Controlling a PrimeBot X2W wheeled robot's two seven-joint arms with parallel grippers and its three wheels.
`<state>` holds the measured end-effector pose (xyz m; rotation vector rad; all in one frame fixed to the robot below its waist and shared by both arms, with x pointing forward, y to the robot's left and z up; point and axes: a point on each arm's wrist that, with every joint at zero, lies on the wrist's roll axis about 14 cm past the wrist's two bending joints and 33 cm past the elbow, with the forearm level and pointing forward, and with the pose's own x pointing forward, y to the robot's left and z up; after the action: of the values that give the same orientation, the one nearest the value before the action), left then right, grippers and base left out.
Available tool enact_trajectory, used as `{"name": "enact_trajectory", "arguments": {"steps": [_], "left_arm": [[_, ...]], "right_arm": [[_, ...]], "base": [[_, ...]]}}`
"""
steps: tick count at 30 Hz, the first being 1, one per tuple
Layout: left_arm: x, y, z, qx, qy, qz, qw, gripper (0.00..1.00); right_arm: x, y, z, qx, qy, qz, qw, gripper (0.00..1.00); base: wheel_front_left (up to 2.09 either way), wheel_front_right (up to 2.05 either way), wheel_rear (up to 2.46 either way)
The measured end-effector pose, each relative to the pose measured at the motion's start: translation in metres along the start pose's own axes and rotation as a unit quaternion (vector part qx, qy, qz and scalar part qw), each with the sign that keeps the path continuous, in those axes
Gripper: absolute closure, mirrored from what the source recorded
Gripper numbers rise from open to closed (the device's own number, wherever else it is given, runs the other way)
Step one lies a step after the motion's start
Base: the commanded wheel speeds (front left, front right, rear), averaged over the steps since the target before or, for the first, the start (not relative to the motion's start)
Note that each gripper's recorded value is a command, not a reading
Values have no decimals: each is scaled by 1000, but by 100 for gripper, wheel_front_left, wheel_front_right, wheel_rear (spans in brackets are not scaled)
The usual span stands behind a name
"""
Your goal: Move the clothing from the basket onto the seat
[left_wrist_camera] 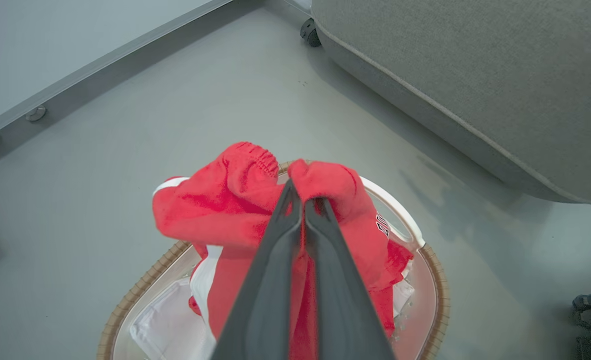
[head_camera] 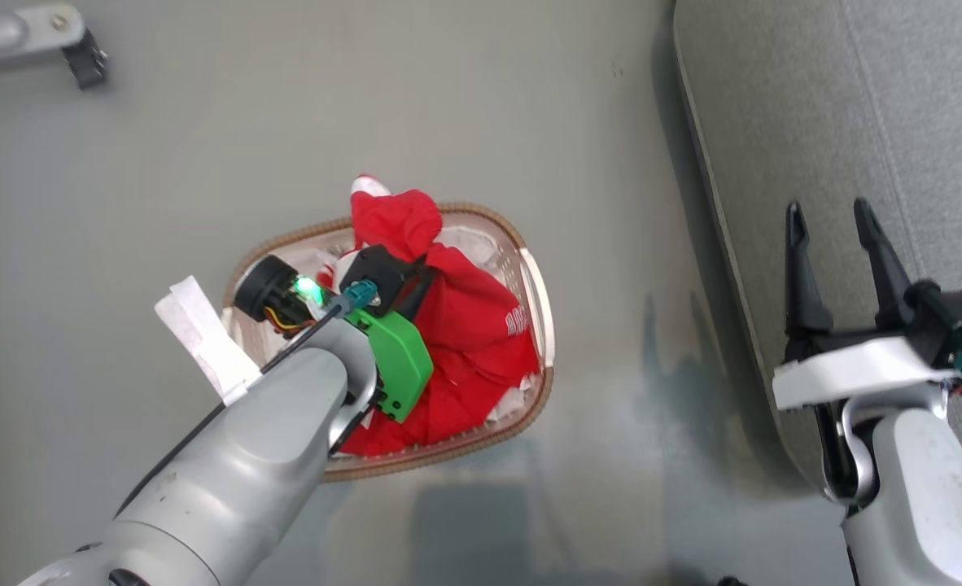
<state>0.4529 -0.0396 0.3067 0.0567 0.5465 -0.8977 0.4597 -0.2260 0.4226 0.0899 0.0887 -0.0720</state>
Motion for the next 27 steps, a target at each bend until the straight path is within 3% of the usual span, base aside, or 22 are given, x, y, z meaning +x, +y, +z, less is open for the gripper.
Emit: {"name": "enact_trajectory", "arguments": {"steps": [11,15,27], "left_arm": [[-60,-25,118,28,-143,12,989,100],[-85,-33,156,63,-178,15,982,100],[-158,-60,280,154,-276,34,948,100]], "right_arm": [[-47,11,38,8,-36,13,999,0],[-61,17,55,11,-58,22,998,0],[-89,47,109,16,-134,70,988,0]], "base": [[0,0,0],[0,0,0],[0,0,0]]}}
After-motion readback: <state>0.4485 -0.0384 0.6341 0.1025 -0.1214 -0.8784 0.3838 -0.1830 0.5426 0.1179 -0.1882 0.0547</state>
